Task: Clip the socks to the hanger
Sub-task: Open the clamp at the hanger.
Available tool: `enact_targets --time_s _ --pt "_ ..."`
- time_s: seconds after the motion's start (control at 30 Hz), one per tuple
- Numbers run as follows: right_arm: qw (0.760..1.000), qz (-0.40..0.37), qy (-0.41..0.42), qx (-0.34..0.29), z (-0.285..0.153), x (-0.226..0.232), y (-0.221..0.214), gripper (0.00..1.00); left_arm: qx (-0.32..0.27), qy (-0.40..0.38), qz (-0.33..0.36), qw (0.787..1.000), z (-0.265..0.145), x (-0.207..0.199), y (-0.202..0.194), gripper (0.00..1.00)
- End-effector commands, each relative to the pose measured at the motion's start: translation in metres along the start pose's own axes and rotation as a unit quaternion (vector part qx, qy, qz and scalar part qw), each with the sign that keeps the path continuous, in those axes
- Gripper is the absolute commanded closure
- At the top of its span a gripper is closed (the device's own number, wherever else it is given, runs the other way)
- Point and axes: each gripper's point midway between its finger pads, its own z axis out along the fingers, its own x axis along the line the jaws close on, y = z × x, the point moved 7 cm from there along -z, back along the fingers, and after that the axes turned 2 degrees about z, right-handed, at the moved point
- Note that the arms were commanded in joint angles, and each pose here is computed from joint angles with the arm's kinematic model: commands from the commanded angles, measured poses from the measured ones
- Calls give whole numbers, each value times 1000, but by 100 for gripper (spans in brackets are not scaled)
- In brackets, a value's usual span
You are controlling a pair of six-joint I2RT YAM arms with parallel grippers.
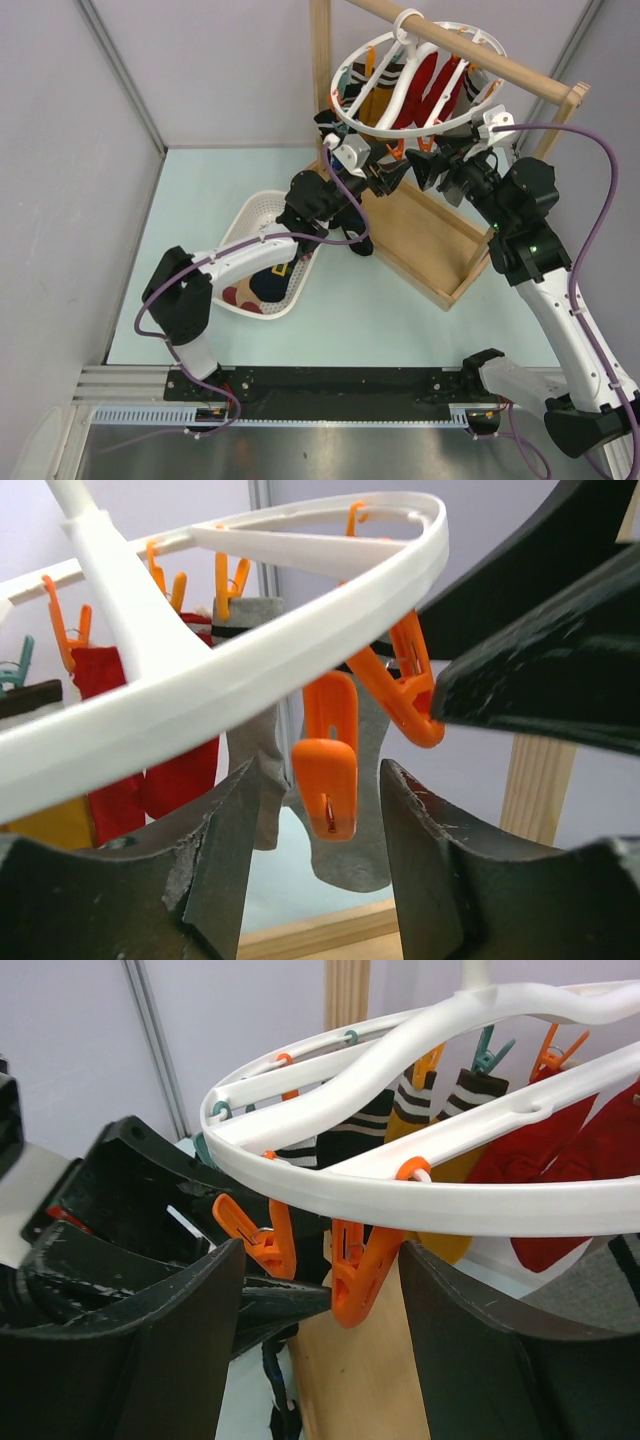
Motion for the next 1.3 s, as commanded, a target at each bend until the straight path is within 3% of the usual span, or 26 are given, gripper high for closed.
enact_targets --time_s 0.0,0.2,0.33,0.53,0.8,1.27 --pt "999 -5 11 -50 -9 6 29 33 -48 -16 -4 999 12 -1 23 46" --pt "998 -6 12 -54 -12 7 32 33 -57 -14 -2 998 13 0 23 58" --pt "998 -7 17 -60 -15 9 35 33 -57 -12 -1 998 11 0 23 77" --pt "995 19 41 -85 -23 18 48 33 -48 -12 -4 999 4 -1 19 96" --pt "991 57 92 -77 -16 30 44 41 -18 -5 9 1000 -6 -3 27 100" --pt "987 93 119 -51 10 33 26 44 25 -13 51 998 -13 -12 39 99"
